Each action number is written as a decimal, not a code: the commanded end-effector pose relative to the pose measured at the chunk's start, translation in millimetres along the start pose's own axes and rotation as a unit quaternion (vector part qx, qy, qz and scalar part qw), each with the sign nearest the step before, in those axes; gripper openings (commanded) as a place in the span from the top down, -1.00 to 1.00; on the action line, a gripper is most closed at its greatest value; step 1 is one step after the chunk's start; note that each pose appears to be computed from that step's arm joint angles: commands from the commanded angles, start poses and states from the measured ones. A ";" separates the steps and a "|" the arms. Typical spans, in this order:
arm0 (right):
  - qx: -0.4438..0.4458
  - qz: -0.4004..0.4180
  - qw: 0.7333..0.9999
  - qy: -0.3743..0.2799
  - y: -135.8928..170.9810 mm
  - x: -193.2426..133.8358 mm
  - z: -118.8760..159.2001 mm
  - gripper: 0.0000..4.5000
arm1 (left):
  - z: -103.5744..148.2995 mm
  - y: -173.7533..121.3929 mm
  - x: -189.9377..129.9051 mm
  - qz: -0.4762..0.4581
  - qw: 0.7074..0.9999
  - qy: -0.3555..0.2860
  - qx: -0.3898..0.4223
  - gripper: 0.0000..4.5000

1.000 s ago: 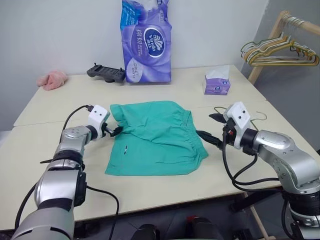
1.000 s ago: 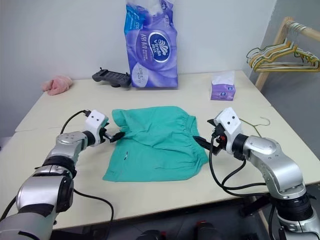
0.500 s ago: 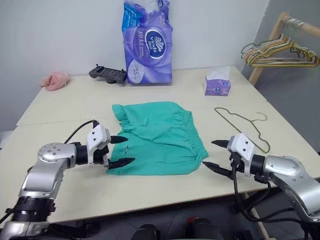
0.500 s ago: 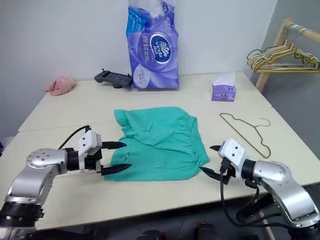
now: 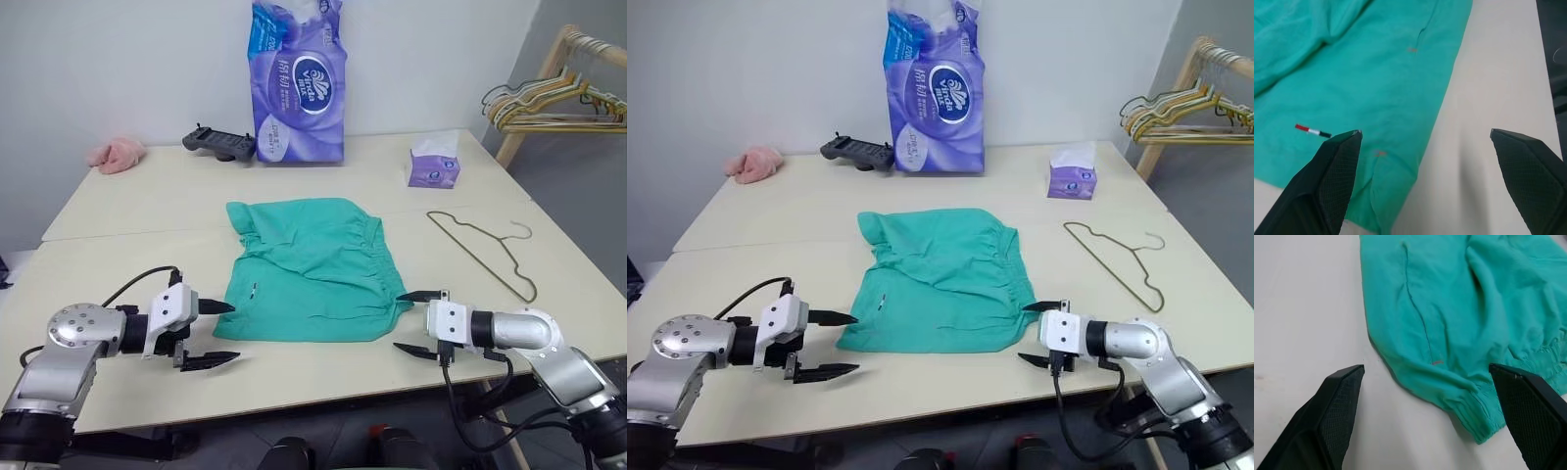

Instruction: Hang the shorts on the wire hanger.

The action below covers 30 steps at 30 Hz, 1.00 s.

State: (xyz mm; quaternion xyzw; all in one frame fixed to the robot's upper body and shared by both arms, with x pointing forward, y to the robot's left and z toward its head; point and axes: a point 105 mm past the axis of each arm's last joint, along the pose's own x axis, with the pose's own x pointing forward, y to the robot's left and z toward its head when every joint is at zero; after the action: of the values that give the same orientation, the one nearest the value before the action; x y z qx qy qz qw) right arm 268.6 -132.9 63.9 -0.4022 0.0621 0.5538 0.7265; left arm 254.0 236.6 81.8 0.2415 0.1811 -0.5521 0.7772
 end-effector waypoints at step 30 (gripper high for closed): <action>-0.115 0.041 0.993 -0.008 -17.4 22.9 -6.2 -0.20 | -39.0 33.7 39.1 -0.040 0.996 0.061 0.047 -0.20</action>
State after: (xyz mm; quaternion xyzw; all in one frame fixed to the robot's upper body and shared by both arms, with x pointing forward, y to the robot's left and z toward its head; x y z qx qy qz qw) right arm 292.2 -122.2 50.3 -0.4708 0.0195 0.5923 0.6535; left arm 300.7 230.9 41.2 0.2990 0.1844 -0.5782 0.7364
